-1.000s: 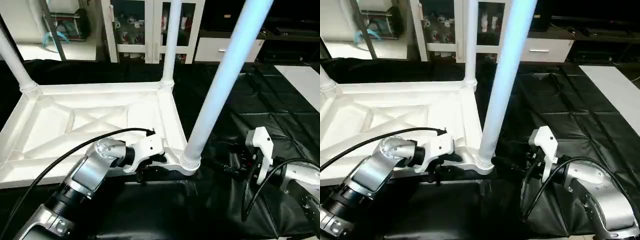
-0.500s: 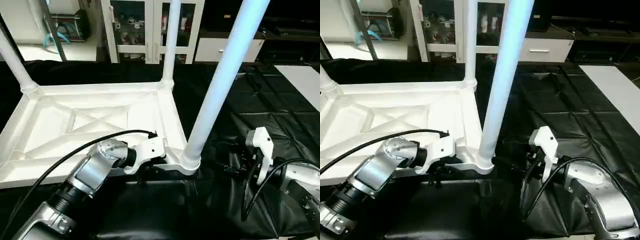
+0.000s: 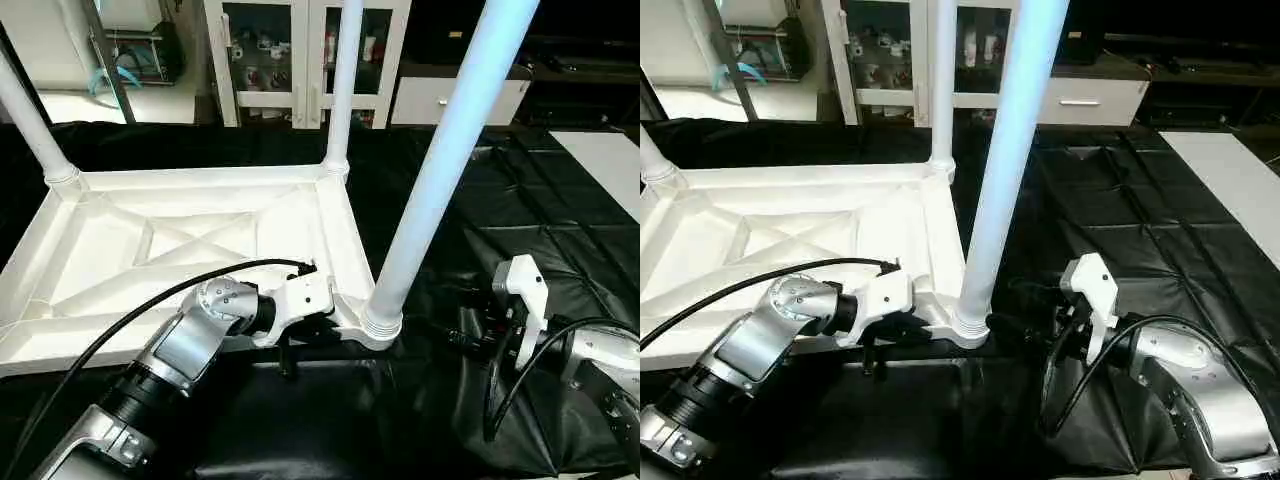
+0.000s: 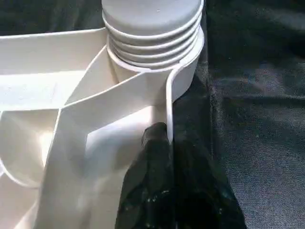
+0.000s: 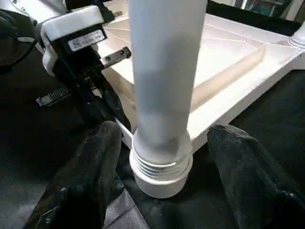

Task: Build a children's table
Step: Rotate leg to tighten

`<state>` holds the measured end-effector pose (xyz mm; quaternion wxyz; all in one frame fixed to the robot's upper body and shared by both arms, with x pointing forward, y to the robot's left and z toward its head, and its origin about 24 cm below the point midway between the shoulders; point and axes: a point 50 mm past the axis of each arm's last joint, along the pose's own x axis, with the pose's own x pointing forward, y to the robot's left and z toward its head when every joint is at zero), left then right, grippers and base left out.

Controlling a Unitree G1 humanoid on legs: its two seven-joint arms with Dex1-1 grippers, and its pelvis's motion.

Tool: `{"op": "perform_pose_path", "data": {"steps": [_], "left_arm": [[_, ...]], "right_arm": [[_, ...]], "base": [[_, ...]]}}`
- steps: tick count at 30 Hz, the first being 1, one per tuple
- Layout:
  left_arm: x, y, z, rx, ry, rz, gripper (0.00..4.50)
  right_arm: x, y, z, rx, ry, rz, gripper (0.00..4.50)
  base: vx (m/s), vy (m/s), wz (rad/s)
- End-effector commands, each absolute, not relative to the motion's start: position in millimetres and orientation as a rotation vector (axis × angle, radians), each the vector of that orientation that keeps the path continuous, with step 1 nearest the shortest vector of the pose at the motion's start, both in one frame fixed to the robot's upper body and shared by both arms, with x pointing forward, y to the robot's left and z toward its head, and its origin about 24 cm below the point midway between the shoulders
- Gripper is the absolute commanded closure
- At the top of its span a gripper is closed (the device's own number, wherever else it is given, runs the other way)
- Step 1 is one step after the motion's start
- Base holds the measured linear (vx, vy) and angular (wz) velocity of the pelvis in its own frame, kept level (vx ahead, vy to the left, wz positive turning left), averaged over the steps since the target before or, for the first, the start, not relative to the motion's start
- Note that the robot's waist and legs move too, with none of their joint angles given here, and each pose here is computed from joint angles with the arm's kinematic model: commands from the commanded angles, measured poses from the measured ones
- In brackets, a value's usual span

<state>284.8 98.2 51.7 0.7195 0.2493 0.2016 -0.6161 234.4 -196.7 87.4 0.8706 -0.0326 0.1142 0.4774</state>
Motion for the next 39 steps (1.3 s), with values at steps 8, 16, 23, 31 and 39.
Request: {"op": "perform_pose_path", "data": {"steps": [8, 16, 23, 31, 39], "left_arm": [[279.0, 103.0, 37.8, 0.510, 0.452, -1.344, 4.47], [270.6, 100.0, 45.1, 0.478, 0.421, -1.476, 4.47], [267.9, 92.8, 47.5, 0.522, 0.412, -1.594, 4.50], [271.8, 85.2, 52.6, 0.574, 0.401, -1.667, 4.50], [275.0, 82.8, 52.7, 0.603, 0.392, -1.669, 4.50]], "right_arm": [[246.5, -208.2, 95.2, -0.078, 0.170, 0.905, 1.32], [245.0, -212.6, 87.3, -0.088, 0.249, 1.025, 1.32], [255.5, -208.4, 90.2, -0.104, 0.259, 1.124, 0.63], [254.7, -194.1, 84.0, -0.211, 0.334, 1.329, 0.16], [262.9, -183.9, 73.8, -0.275, 0.351, 1.383, 0.16]], "base": [[0.000, 0.000, 0.00], [0.000, 0.000, 0.00], [0.000, 0.000, 0.00], [0.000, 0.000, 0.00], [0.000, 0.000, 0.00]]}}
